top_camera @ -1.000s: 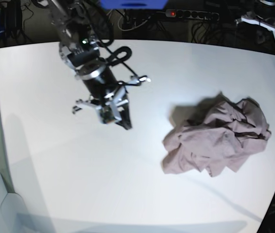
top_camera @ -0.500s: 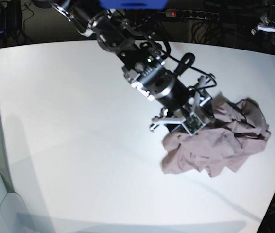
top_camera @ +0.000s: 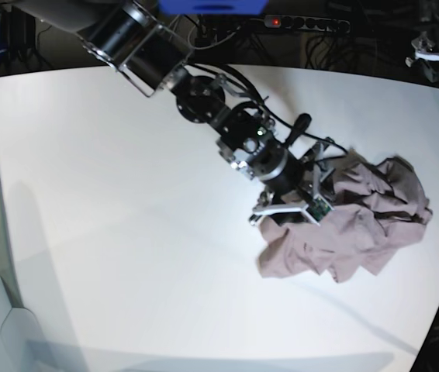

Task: Layout the t-shirt on the table in an organized manner, then fold the t-shirt properly
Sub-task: 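Grasp the t-shirt edge with the right gripper and drag it outward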

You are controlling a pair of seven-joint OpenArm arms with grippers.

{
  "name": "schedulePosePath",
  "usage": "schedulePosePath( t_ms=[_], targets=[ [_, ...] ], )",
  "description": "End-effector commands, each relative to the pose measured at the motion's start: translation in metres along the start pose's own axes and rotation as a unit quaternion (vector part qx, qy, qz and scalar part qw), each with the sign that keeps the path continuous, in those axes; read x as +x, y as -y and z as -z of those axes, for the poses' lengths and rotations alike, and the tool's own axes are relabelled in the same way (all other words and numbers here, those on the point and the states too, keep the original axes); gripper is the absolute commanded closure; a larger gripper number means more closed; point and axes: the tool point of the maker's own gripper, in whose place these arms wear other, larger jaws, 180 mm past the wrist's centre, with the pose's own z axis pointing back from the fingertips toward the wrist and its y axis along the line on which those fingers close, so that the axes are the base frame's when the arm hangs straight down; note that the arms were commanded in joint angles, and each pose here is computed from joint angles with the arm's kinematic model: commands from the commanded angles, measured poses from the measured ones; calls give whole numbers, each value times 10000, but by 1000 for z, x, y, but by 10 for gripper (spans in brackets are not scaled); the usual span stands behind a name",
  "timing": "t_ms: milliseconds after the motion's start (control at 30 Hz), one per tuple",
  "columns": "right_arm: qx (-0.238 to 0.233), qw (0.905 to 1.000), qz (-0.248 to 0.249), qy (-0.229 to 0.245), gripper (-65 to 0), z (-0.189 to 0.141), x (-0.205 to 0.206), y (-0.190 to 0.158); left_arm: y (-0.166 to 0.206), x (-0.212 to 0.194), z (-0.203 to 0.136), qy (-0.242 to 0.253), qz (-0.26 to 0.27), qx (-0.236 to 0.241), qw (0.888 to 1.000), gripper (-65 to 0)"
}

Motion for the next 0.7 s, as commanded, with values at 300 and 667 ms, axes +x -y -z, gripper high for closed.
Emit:
schedulePosePath(
  t_ms=[300, 667],
  targets=[
    [-130, 9996, -213, 161, -354, 18, 6, 19, 1, 14, -2, 227, 32, -6, 9997, -237],
    [-140, 9997, -195, 89, 0, 18, 1, 20, 1, 15, -1, 241, 29, -9, 9997, -237]
  ],
)
